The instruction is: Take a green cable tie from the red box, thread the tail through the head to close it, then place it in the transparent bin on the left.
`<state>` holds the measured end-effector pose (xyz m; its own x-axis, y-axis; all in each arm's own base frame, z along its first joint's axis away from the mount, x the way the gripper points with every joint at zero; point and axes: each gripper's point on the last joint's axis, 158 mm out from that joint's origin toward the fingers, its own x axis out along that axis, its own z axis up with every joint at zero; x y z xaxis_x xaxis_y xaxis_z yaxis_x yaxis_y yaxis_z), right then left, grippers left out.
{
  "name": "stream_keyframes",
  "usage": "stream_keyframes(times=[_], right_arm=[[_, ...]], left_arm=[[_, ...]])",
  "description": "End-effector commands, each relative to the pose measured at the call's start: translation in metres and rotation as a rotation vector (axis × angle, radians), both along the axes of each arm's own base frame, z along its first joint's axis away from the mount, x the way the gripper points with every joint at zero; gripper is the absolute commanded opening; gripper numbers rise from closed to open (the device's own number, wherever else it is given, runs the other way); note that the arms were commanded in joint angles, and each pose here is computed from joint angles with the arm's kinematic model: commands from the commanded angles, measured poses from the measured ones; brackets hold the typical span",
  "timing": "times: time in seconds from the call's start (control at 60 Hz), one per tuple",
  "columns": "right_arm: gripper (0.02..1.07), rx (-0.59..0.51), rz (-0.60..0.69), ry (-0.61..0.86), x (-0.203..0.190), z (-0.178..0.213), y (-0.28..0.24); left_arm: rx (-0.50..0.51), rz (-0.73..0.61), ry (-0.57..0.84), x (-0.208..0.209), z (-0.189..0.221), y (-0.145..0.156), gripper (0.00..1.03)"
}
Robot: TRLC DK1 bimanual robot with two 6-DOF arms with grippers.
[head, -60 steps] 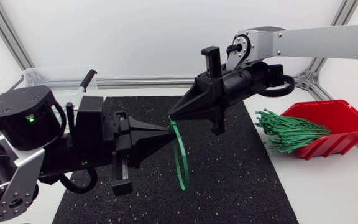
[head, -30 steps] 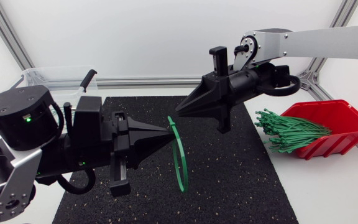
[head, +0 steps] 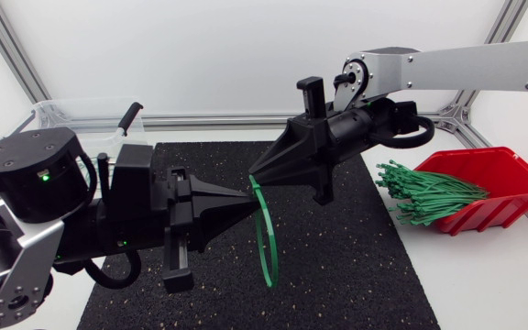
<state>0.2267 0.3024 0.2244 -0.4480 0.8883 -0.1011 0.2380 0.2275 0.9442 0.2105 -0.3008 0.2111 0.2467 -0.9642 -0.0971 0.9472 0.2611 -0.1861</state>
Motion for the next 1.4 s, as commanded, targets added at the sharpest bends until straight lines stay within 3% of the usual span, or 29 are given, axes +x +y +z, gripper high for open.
stream_keyframes(times=[0.0,0.15,0.283,0.517,0.833,1.017,1.383], right_arm=[[0.28,-0.018,0.006,0.036,-0.005,-0.003,0.000],[0.27,-0.020,0.007,0.041,-0.006,-0.004,0.000],[0.12,-0.021,0.009,0.043,-0.008,-0.004,0.000],[0.08,-0.019,0.020,0.039,-0.013,-0.002,0.001],[0.08,-0.016,0.017,0.034,-0.011,-0.001,0.002],[0.08,-0.033,0.010,0.075,0.005,-0.020,0.006],[0.08,-0.042,0.019,0.094,-0.004,-0.022,0.005]], left_arm=[[-0.019,-0.016,-0.039,-0.003,0.015,-0.003,0.04],[-0.020,-0.018,-0.040,-0.003,0.015,-0.003,0.04],[-0.019,-0.018,-0.038,-0.003,0.015,-0.003,0.04],[-0.018,-0.016,-0.037,-0.003,0.014,-0.003,0.04],[-0.021,-0.039,-0.037,-0.010,0.016,-0.007,0.04],[-0.034,-0.071,-0.050,-0.028,0.028,-0.011,0.04],[-0.021,-0.062,-0.034,-0.025,0.027,-0.010,0.04]])
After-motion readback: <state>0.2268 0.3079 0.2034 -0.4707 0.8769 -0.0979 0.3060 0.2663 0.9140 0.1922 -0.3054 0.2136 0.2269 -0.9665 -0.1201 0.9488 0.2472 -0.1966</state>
